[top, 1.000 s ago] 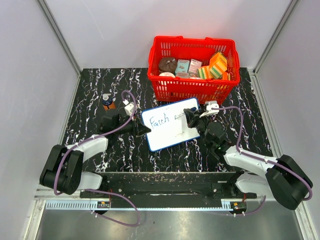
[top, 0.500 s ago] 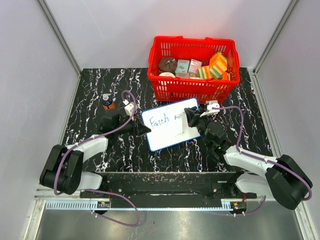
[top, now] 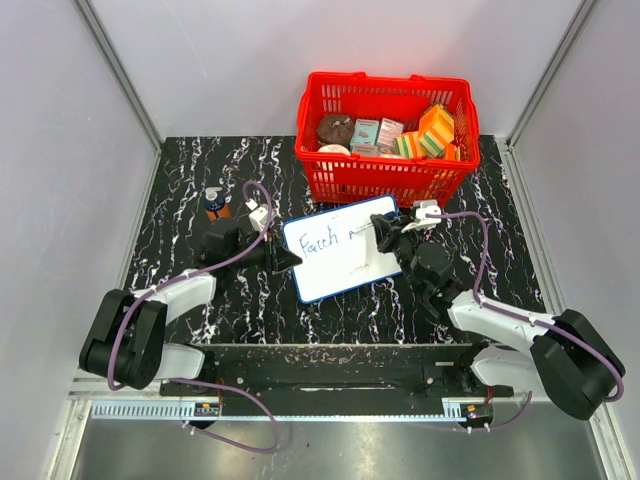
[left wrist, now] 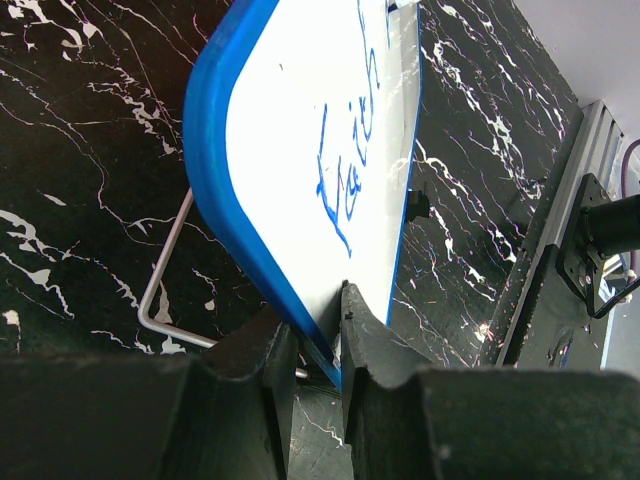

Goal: Write a sentence on the whiteboard
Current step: Write with the whiteboard marker on the whiteboard.

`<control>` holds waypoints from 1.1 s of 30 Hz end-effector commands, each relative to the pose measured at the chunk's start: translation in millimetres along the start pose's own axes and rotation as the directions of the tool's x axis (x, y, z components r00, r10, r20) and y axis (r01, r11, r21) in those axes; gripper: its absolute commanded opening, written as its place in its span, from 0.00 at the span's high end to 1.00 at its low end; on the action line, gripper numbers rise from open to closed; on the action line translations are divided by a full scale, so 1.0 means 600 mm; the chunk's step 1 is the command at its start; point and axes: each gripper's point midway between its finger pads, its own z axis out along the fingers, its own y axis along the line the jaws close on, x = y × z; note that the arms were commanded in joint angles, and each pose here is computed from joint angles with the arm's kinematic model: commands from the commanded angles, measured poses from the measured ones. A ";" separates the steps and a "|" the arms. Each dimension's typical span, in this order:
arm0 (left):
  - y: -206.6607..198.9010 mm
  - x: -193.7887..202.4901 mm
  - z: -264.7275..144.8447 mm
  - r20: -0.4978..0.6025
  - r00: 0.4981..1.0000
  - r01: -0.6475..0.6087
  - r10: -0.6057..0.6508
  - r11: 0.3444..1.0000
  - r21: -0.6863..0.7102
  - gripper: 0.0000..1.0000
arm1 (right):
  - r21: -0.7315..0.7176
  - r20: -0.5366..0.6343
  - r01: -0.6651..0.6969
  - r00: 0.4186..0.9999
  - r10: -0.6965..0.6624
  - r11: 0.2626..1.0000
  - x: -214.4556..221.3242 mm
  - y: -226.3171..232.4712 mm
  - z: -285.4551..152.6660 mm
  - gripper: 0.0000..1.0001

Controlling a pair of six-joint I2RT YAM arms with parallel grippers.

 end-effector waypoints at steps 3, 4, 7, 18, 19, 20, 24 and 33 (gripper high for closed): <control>0.040 -0.021 -0.002 0.027 0.988 -0.150 0.154 0.983 -0.110 1.00 | 0.037 0.059 0.002 0.998 -0.004 0.999 -0.036 -0.012 0.010 1.00; 0.040 -0.020 -0.002 0.026 0.988 -0.149 0.153 0.983 -0.110 1.00 | 0.037 0.050 0.002 0.999 -0.004 0.999 -0.030 -0.014 0.009 1.00; 0.040 -0.020 -0.002 0.026 0.988 -0.149 0.153 0.983 -0.108 1.00 | 0.034 0.033 -0.010 0.999 0.009 0.999 -0.016 -0.016 0.004 1.00; 0.041 -0.018 -0.002 0.023 0.988 -0.148 0.151 0.983 -0.108 1.00 | 0.037 -0.002 -0.039 0.999 0.039 0.999 0.013 -0.028 -0.017 1.00; 0.041 -0.020 -0.001 0.024 0.988 -0.149 0.152 0.983 -0.108 1.00 | 0.037 -0.005 -0.041 0.999 0.042 0.998 0.015 -0.029 -0.018 1.00; 0.041 -0.018 -0.002 0.023 0.988 -0.148 0.151 0.983 -0.108 1.00 | 0.034 -0.006 -0.044 0.999 0.045 0.998 0.016 -0.028 -0.019 1.00; 0.041 -0.020 -0.001 0.024 0.988 -0.149 0.152 0.983 -0.108 1.00 | 0.033 -0.010 -0.046 0.999 0.047 0.998 0.020 -0.029 -0.020 1.00; 0.041 -0.019 -0.002 0.024 0.988 -0.148 0.151 0.983 -0.110 1.00 | 0.017 0.037 -0.057 0.998 0.056 0.998 -0.011 -0.020 -0.022 1.00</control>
